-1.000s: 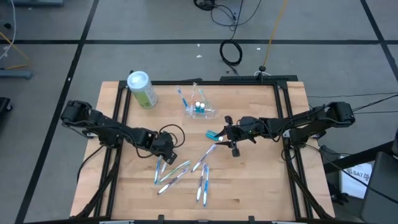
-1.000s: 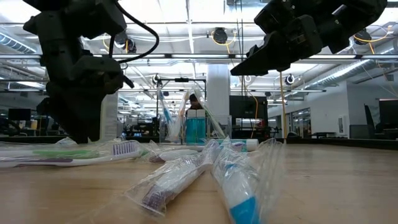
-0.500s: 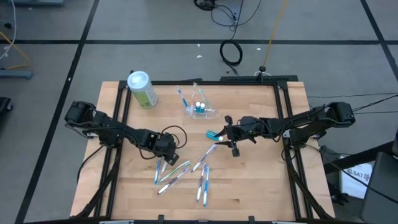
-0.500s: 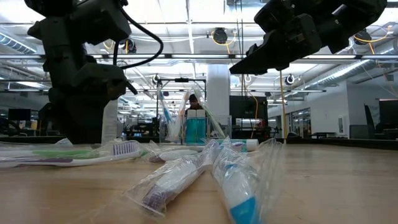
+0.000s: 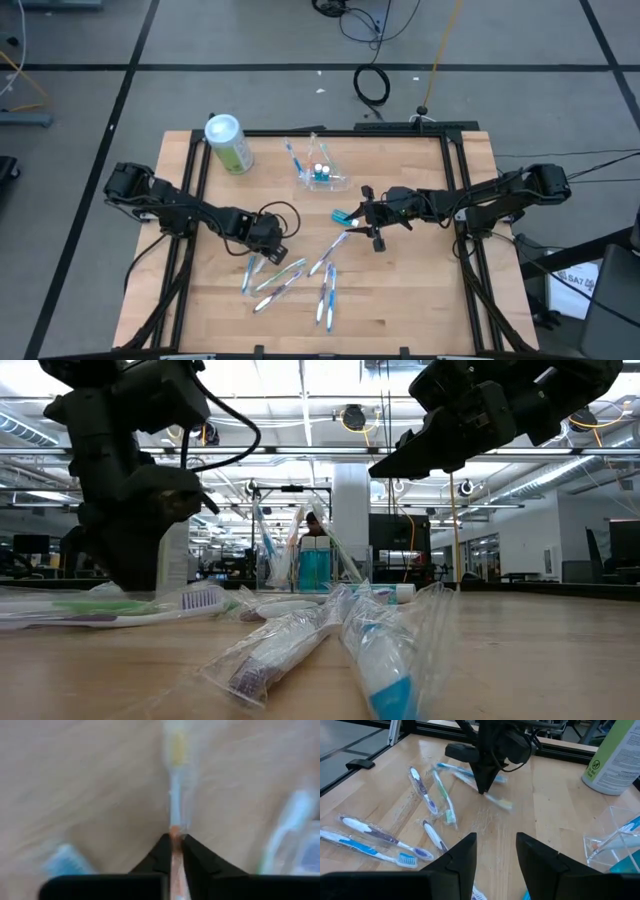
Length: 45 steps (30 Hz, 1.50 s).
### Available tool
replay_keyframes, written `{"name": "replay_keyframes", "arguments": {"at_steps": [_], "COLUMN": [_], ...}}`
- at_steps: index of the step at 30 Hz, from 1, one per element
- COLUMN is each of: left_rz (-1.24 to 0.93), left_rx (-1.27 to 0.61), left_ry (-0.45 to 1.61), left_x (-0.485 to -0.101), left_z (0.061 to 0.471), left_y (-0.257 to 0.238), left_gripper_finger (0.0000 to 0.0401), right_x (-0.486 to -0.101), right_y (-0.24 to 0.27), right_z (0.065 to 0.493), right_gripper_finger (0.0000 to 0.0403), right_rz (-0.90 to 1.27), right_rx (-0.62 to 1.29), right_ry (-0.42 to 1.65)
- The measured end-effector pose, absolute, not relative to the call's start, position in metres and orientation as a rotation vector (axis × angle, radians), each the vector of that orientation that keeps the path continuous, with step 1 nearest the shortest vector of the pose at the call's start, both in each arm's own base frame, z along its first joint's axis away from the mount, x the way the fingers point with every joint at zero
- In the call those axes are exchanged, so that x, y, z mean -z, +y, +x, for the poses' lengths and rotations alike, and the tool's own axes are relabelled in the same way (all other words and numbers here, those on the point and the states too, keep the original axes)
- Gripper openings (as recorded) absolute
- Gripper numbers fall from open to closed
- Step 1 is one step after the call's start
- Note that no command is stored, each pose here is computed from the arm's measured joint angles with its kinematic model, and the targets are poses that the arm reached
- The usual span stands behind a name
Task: Pick & Place toothbrushing station
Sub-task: Put the orange toothbrush into the transparent organizer
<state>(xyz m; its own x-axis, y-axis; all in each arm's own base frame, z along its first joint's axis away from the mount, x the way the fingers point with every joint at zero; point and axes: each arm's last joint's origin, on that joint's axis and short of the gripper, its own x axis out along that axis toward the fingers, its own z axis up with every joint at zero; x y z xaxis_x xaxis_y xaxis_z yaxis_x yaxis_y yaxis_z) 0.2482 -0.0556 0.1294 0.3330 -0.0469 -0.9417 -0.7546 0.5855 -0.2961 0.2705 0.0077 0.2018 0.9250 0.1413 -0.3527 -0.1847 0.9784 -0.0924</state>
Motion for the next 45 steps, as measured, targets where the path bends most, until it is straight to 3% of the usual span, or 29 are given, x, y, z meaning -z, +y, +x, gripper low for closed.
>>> {"name": "replay_keyframes", "arguments": {"at_steps": [10,25,45], "left_rz": [-0.787,-0.545,-0.142], "left_rx": [-0.484,-0.467,-0.31], "left_ry": [1.091,0.875,0.45], "left_x": [-0.142,-0.19,-0.285], "left_z": [0.261,0.295,0.342], "left_y": [-0.058,-0.057,-0.06], "left_gripper_finger": [0.0004,0.0001,0.0001], "right_x": [-0.202,-0.202,-0.218], "right_y": [0.008,0.008,0.008], "right_z": [0.271,0.271,0.275], "right_gripper_finger": [0.013,0.013,0.013], "right_rz": [-0.125,-0.122,-0.105], "right_rx": [-0.168,-0.167,-0.155], "right_ry": [0.352,0.352,0.177]}}
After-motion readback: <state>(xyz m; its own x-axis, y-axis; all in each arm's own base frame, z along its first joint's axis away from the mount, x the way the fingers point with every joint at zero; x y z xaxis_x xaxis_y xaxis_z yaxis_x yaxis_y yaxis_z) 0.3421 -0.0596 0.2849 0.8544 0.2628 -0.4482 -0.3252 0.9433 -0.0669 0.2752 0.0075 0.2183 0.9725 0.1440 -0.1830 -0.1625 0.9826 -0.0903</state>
